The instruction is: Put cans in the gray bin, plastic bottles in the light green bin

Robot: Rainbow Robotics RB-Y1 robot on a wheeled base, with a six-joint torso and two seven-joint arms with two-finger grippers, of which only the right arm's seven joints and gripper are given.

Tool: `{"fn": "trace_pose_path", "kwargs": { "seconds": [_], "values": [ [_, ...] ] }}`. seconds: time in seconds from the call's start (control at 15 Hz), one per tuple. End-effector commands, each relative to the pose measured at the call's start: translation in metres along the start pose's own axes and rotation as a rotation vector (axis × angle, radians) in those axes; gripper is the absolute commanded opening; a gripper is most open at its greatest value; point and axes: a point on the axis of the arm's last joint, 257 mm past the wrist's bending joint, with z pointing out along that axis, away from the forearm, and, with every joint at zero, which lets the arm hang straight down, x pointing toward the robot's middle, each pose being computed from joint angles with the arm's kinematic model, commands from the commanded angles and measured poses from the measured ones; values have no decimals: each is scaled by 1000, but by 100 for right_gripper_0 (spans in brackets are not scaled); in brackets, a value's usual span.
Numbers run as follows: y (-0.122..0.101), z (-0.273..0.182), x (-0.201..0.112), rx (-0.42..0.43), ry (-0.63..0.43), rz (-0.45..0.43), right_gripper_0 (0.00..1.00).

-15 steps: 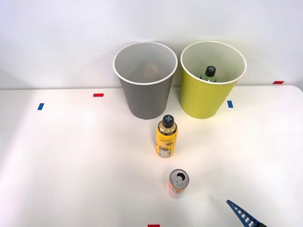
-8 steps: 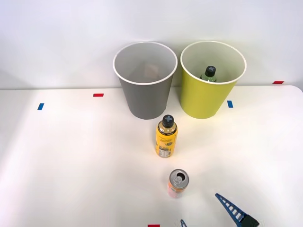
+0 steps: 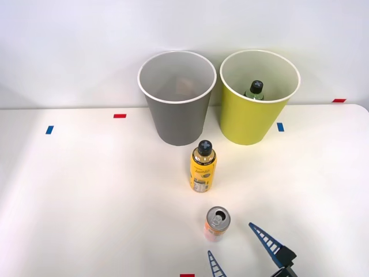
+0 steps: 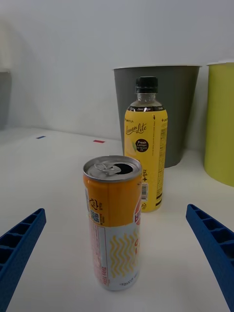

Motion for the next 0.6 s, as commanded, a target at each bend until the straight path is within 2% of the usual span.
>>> {"fn": "trace_pose_path", "kwargs": {
  "seconds": [0.07,0.6],
  "values": [
    [6,0,1,-11,-7,1,100],
    [6,32,13,-10,-28,-13,100]
  ]
}}
